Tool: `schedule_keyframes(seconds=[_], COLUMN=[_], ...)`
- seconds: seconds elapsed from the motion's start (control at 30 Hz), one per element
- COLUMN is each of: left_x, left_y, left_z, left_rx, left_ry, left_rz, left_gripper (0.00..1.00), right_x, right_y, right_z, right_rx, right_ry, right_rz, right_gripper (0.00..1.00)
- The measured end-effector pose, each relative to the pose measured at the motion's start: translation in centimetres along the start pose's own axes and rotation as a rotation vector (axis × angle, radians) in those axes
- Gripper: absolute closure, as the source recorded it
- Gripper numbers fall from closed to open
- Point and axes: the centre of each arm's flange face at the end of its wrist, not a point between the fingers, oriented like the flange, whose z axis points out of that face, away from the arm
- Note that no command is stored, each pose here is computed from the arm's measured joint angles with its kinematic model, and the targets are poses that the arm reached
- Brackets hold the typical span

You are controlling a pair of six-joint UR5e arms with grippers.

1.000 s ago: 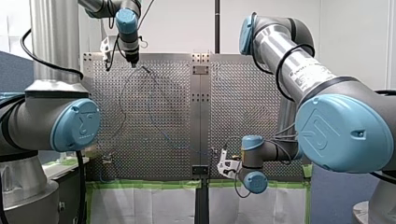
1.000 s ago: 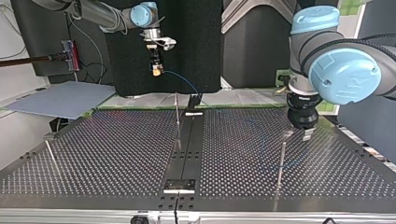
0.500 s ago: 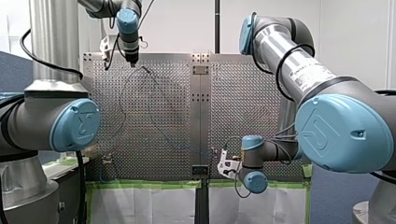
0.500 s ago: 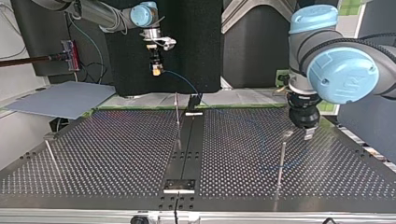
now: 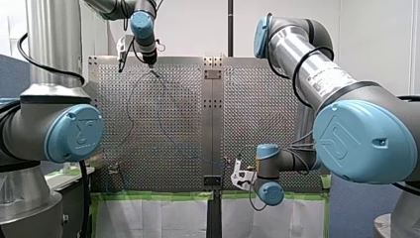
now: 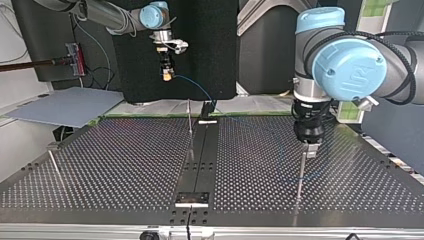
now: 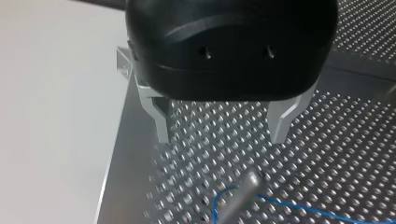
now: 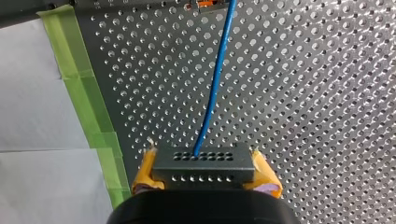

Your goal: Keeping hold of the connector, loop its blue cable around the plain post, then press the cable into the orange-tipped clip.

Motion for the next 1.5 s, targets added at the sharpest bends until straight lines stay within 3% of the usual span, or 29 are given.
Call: schedule_keyframes(seconds=[0.37, 0.57, 0.8, 1.03, 1.27, 1.5], left_x=[2.9, 3.8, 6.6, 8.9, 9.1, 8.8], left_y=[-4.8, -7.3, -10.2, -10.4, -10.2, -9.8], left_z=[1.4, 1.0, 1.4, 4.3, 5.4, 6.3], left_rx=[0.001, 0.0, 0.013, -0.018, 0.0, 0.036], left_ry=[-0.028, -0.064, -0.042, -0.02, -0.022, -0.026], left_rz=[0.119, 0.173, 0.271, 0.35, 0.416, 0.39], left_gripper=[0.0, 0.0, 0.0, 0.0, 0.0, 0.0], right_x=[0.1, 0.2, 0.2, 0.2, 0.2, 0.1], right_y=[0.0, 0.0, 0.0, -0.1, -0.1, -0.1], right_z=[0.1, 0.2, 0.2, 0.2, 0.2, 0.2], right_rx=[0.001, 0.002, 0.002, 0.003, 0.006, 0.008], right_ry=[0.008, 0.014, 0.015, 0.016, 0.016, 0.016], right_rz=[0.002, 0.007, 0.011, 0.011, 0.011, 0.011], right_gripper=[1.0, 1.0, 1.0, 1.0, 1.0, 1.0])
